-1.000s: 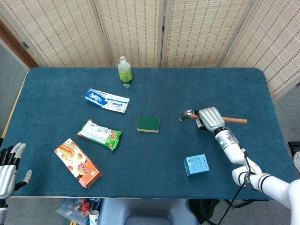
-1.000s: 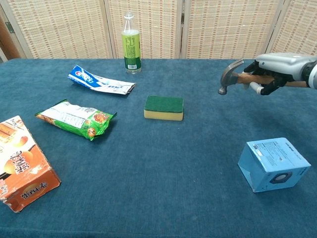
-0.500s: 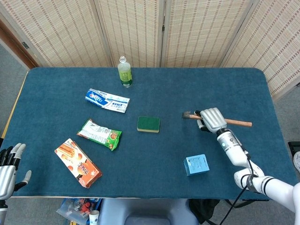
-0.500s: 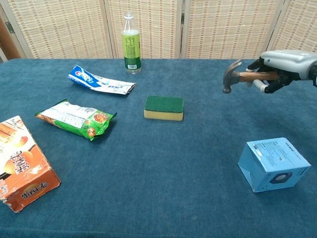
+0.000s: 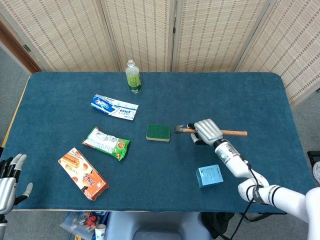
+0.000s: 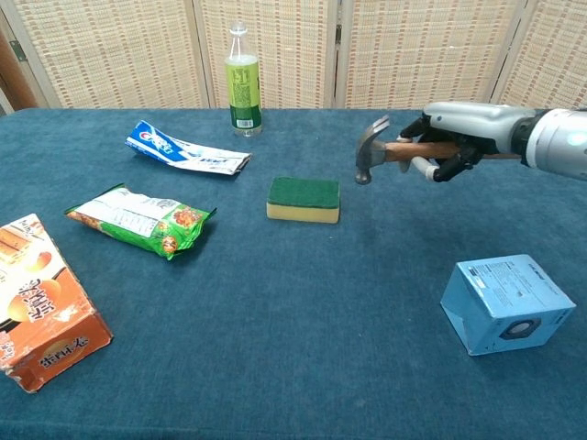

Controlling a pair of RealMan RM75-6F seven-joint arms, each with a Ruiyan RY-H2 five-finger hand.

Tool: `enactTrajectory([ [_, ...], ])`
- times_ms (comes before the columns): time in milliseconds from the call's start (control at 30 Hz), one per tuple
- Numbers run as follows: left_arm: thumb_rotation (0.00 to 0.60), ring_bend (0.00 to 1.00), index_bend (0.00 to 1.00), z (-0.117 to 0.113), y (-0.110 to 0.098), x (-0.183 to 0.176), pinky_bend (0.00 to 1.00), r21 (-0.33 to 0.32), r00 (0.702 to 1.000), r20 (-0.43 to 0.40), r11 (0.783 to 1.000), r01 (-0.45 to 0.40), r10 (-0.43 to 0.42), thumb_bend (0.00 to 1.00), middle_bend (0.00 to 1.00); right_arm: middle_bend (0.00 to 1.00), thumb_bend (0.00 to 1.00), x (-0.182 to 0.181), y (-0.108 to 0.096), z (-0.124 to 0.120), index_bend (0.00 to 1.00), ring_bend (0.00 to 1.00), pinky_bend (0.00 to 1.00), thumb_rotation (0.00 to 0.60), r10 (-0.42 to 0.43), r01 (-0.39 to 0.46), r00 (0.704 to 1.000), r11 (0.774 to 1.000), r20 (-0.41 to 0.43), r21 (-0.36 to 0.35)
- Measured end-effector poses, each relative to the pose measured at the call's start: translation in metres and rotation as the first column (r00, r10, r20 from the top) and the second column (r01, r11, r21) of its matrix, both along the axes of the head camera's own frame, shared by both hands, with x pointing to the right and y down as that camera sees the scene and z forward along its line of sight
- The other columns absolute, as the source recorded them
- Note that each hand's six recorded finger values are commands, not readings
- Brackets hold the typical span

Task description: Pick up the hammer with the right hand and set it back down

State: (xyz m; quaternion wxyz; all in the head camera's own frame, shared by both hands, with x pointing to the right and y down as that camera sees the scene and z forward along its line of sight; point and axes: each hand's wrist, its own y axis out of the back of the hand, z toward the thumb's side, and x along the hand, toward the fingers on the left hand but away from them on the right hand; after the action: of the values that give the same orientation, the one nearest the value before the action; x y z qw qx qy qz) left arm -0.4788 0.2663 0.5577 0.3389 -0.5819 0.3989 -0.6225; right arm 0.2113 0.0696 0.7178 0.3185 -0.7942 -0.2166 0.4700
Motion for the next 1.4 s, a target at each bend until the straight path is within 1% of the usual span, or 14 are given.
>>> enactTrajectory([
  [133, 0.600, 0.00, 0.00, -0.001, 0.001, 0.000, 0.00, 0.000, 1.000, 0.000, 1.000, 0.002, -0.002, 0.35, 0.00, 0.76, 0.74, -0.019, 0.000, 0.004, 0.67, 0.66, 0.71, 0.600, -0.012, 0.013, 1.000, 1.000, 0.019, -0.019],
  [267, 0.600, 0.00, 0.00, -0.002, 0.002, -0.003, 0.00, 0.000, 1.000, 0.004, 1.000, 0.009, -0.009, 0.35, 0.00, 0.76, 0.75, -0.037, -0.003, 0.008, 0.67, 0.66, 0.71, 0.600, -0.017, 0.018, 0.999, 1.000, 0.034, -0.019],
  [367, 0.600, 0.00, 0.00, -0.002, 0.004, -0.005, 0.00, -0.002, 1.000, 0.007, 1.000, 0.014, -0.014, 0.35, 0.00, 0.76, 0.75, -0.044, -0.008, 0.011, 0.67, 0.66, 0.71, 0.600, -0.008, 0.009, 0.999, 1.000, 0.036, -0.016],
  [633, 0.600, 0.00, 0.00, 0.000, 0.005, -0.007, 0.00, -0.011, 1.000, 0.011, 1.000, 0.018, -0.018, 0.35, 0.00, 0.76, 0.76, -0.054, -0.013, 0.024, 0.67, 0.66, 0.71, 0.600, 0.010, -0.010, 1.000, 1.000, 0.013, -0.025],
  [967, 0.600, 0.00, 0.00, 0.004, 0.007, -0.008, 0.00, -0.028, 1.000, 0.012, 0.999, 0.023, -0.023, 0.35, 0.00, 0.76, 0.77, -0.058, -0.007, 0.045, 0.68, 0.66, 0.71, 0.600, -0.005, 0.003, 0.999, 0.998, -0.040, -0.063],
  [1067, 0.600, 0.00, 0.00, 0.004, 0.007, -0.008, 0.00, -0.027, 1.000, 0.013, 0.999, 0.025, -0.025, 0.35, 0.00, 0.76, 0.77, -0.058, -0.007, 0.044, 0.68, 0.66, 0.71, 0.600, -0.006, 0.004, 0.999, 0.999, -0.039, -0.055],
  [1267, 0.600, 0.00, 0.00, 0.004, 0.007, -0.008, 0.00, -0.026, 1.000, 0.013, 0.999, 0.025, -0.025, 0.35, 0.00, 0.76, 0.77, -0.053, -0.015, 0.031, 0.68, 0.66, 0.71, 0.600, 0.031, -0.030, 1.000, 0.999, 0.005, -0.029],
  [1400, 0.600, 0.00, 0.00, 0.004, 0.006, -0.005, 0.00, -0.028, 1.000, 0.011, 0.999, 0.019, -0.019, 0.35, 0.00, 0.76, 0.77, -0.048, -0.016, 0.027, 0.68, 0.66, 0.71, 0.600, 0.040, -0.039, 0.999, 0.999, 0.015, -0.023],
])
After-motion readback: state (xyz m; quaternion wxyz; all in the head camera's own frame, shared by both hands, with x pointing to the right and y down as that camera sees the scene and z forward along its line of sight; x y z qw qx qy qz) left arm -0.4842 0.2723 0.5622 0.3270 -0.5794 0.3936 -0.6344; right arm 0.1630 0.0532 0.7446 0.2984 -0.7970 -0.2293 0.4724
